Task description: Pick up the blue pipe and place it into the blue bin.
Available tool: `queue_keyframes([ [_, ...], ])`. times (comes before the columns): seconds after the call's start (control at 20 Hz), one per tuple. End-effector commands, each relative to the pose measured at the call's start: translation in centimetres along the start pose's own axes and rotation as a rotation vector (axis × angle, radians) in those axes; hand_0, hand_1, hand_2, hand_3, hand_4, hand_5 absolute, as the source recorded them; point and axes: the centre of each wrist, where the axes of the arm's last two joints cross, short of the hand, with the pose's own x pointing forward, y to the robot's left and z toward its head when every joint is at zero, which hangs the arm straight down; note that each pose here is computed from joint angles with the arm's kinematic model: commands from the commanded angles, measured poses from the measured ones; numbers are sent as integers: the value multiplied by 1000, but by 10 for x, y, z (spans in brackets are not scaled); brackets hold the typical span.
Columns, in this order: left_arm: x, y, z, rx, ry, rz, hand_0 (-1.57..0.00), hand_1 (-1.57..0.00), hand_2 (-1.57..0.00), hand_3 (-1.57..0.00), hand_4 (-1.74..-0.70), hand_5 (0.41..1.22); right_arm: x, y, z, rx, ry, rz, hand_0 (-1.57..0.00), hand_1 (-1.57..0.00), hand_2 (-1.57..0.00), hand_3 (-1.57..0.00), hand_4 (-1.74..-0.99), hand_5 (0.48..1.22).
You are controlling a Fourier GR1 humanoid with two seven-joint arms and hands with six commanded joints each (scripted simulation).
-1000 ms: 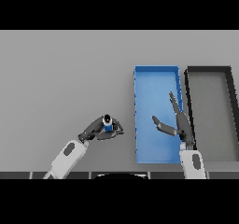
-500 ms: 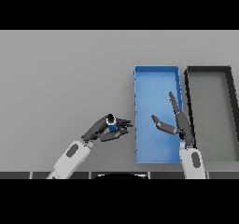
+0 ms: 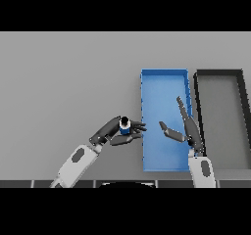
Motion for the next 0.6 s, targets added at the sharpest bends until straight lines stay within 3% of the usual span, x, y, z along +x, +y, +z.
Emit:
queue_keyframes([
  [0.0, -2, -2, 0, -4, 2, -2, -1567, -1567, -1568, -1567, -1473, 1220, -1, -2, 0, -3, 9, 3, 1, 1, 1, 1, -1124, 574],
  [0.25, -5, 2, 1, -10, 24, -6, -1570, -1570, -1570, -1570, -1474, 1220, 2, 12, 35, -129, 15, 9, 1, 1, 1, 1, -1123, 578],
  [0.35, -4, 2, 0, -18, 10, -3, -1570, -1570, -1570, -1570, -1474, 1220, 7, 17, 52, -182, 33, 8, 1, 1, 1, 1, -1157, 578],
  [0.45, -3, 1, -1, -14, 10, -4, -1570, -1571, -1571, -1571, -1474, 1220, 11, 19, 53, -205, 56, 10, 1, -3, 1, 1, -1191, 577],
  [0.55, -4, 2, 1, -21, 5, -11, -1571, -1571, -1571, -1571, -1475, 1221, 17, 16, 54, -214, 3, -27, 1, -19, -18, 1, -1178, 569],
])
